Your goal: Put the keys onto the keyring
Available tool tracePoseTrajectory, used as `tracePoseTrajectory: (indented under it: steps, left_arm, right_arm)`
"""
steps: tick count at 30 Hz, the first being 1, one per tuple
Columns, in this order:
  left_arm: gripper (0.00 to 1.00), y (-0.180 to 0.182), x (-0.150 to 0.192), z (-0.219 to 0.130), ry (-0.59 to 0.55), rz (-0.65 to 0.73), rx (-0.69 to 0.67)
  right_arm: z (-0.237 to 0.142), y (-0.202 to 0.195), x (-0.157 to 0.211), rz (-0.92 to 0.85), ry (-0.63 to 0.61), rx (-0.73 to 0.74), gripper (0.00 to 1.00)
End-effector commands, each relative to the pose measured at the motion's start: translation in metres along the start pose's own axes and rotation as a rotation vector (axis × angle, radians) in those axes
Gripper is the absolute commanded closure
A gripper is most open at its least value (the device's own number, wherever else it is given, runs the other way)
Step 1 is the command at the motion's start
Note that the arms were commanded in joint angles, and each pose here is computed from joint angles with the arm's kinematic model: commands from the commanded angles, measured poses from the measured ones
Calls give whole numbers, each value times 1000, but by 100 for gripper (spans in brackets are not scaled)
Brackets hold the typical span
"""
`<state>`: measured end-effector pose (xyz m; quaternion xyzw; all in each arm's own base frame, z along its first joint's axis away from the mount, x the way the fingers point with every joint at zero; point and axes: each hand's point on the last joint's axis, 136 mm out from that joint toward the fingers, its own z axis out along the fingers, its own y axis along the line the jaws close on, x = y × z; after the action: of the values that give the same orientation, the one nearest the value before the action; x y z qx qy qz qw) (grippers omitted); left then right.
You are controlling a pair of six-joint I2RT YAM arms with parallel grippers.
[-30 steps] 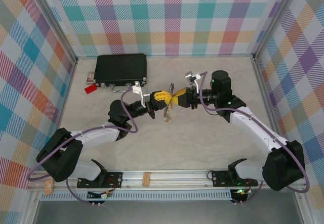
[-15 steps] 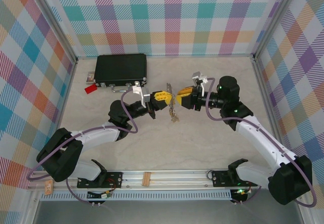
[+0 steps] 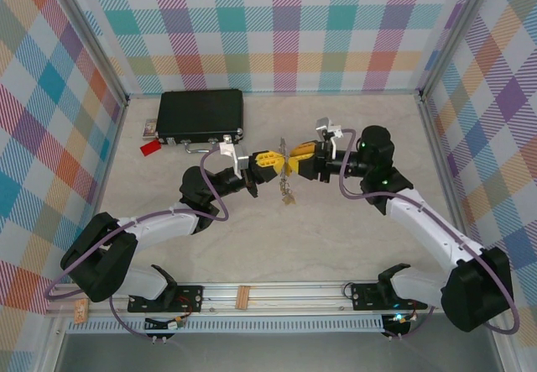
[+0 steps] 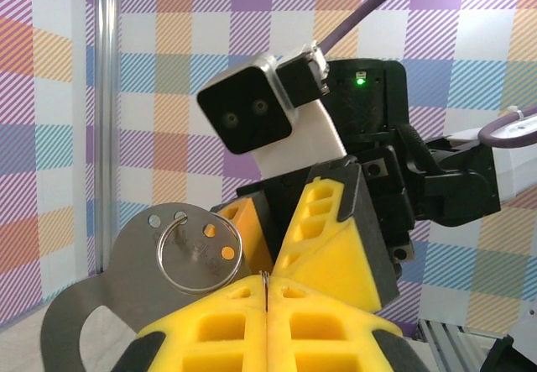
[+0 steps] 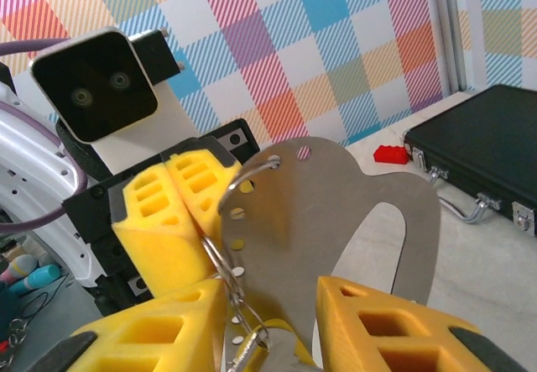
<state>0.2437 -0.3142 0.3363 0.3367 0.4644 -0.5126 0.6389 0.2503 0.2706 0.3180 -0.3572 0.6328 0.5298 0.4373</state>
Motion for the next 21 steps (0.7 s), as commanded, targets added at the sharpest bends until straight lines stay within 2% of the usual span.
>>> tracePoseTrajectory:
  steps: [1, 14, 19, 21]
  left_arm:
    - [100, -11, -22, 4, -70, 31, 42]
    - [100, -11, -19, 6, -62, 19, 48]
    - [100, -11, -21, 6, -67, 23, 45]
    - [100, -10, -20, 5, -65, 22, 42]
  right_arm:
    - [3, 13, -15, -43, -17, -66, 67]
    - [8, 25, -15, -61, -7, -126, 80]
    - [8, 24, -11, -50, 13, -129, 97]
    - [8, 24, -9, -48, 21, -120, 100]
